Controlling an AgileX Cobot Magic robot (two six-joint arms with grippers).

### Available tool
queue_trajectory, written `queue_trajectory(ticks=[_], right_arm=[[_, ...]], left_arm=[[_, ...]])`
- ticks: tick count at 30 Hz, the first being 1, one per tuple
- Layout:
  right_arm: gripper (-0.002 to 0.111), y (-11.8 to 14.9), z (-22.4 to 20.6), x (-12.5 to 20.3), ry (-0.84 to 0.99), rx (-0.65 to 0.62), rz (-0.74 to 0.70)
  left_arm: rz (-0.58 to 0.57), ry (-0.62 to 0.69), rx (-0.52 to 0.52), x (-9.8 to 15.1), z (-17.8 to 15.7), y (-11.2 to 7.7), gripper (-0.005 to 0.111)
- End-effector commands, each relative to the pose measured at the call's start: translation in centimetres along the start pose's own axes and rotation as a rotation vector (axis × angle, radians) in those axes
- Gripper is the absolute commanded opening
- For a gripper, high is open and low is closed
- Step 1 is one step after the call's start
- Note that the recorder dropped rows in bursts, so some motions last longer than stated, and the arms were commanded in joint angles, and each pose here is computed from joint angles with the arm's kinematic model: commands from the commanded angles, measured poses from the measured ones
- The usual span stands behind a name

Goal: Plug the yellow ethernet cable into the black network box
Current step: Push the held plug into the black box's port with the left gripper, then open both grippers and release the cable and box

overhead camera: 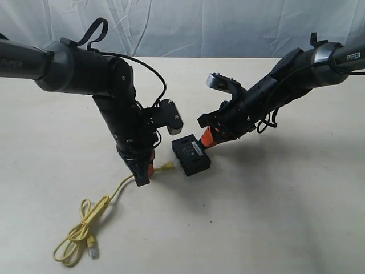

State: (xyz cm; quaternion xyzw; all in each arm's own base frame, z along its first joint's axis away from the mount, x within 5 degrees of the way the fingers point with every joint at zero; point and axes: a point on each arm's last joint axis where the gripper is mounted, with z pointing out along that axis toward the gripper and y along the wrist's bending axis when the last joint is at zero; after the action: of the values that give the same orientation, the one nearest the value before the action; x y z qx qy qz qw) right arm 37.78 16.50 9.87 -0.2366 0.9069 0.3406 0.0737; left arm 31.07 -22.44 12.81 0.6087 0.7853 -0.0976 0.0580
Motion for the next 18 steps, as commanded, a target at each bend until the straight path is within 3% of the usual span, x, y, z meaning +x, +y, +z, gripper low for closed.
queue_trajectory(ticks=[1,18], right_arm=[[-0.001,0.0,-0.03,0.01,-0.005,-0.003,-0.005],[-0.001,0.15,-0.03,0.1,0.004,-0.019,-0.006]], left_arm=[[0.004,-0.019,-0.03,-0.35,0.13,0.27,0.0],[0.0,-0.036,-0.054,-0.5,0.11,0.49,0.0]])
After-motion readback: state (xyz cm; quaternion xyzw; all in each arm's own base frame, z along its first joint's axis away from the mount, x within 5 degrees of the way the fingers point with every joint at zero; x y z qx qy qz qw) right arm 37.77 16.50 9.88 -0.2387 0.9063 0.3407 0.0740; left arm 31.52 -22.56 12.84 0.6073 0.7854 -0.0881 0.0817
